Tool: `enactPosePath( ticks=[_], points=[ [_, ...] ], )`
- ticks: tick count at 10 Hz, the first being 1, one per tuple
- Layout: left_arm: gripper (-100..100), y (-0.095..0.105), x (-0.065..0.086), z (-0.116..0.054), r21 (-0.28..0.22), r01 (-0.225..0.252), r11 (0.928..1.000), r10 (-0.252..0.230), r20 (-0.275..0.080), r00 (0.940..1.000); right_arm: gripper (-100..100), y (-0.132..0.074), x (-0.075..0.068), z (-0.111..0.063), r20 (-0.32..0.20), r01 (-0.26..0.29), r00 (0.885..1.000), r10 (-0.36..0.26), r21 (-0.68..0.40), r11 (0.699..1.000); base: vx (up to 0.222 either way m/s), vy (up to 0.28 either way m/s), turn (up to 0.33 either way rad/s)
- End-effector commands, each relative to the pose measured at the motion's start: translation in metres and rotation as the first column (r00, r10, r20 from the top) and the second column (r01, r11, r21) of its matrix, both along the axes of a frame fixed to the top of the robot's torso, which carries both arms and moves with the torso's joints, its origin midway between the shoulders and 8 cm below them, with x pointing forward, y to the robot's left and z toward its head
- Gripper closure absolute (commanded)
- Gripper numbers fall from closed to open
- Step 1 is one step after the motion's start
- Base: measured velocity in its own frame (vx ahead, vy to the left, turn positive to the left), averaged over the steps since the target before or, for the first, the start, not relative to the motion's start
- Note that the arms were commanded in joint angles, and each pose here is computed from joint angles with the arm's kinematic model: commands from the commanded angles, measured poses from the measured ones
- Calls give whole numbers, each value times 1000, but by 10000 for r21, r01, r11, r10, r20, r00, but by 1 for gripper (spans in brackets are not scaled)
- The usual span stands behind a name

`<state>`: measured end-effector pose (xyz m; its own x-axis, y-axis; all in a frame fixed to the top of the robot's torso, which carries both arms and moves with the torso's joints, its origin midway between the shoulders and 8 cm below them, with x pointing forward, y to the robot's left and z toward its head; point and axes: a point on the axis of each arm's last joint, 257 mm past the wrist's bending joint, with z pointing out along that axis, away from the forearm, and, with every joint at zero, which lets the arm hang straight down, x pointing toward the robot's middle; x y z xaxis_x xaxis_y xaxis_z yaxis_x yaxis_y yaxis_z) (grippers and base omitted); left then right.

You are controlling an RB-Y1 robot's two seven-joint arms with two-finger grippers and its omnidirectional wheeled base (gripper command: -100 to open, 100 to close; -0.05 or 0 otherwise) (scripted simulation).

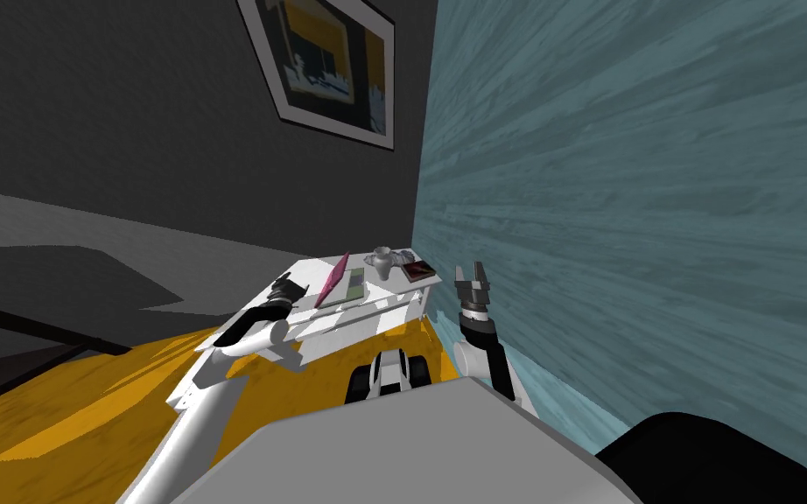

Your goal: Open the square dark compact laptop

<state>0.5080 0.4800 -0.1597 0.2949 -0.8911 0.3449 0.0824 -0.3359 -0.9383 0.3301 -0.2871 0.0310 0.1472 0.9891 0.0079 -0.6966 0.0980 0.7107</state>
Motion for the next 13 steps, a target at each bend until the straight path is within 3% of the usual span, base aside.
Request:
enactPosePath(
  ticks=[1,2,3,4,7,9,10,13],
  points=[
    [-100,-1,23,6,-46,48,10000,-48,142,9999,0,0,0,0,0,0,10000,0,0,10000,-59,-9,-1],
    [-100,-1,29,2,-146,42,9999,-41,84,10000,0,0,0,0,-1,0,10000,0,0,10000,-10,-3,1],
    [-100,3,28,-12,-245,-39,9997,35,-171,9998,0,0,0,0,-2,1,10000,-1,-1,10000,12,0,-2],
    [-100,6,42,12,246,27,9997,-32,206,9998,0,0,0,0,-2,1,10000,-1,-1,10000,-86,-21,-5],
    [-100,3,62,13,1,70,10000,-70,218,9997,0,0,0,0,-1,0,10000,0,0,10000,-73,-12,-1],
    [-100,8,63,-8,-181,-40,9998,37,-175,9998,0,0,0,0,-2,1,10000,-1,-1,10000,4,5,-2],
    [-100,11,76,20,334,10,9994,-18,252,9997,0,0,0,0,-3,1,10000,-1,-1,10000,-106,-17,-4],
    [-100,7,98,19,25,38,10000,-38,161,9999,0,0,0,0,-1,0,10000,0,0,10000,-77,-13,-2]
  ],
)
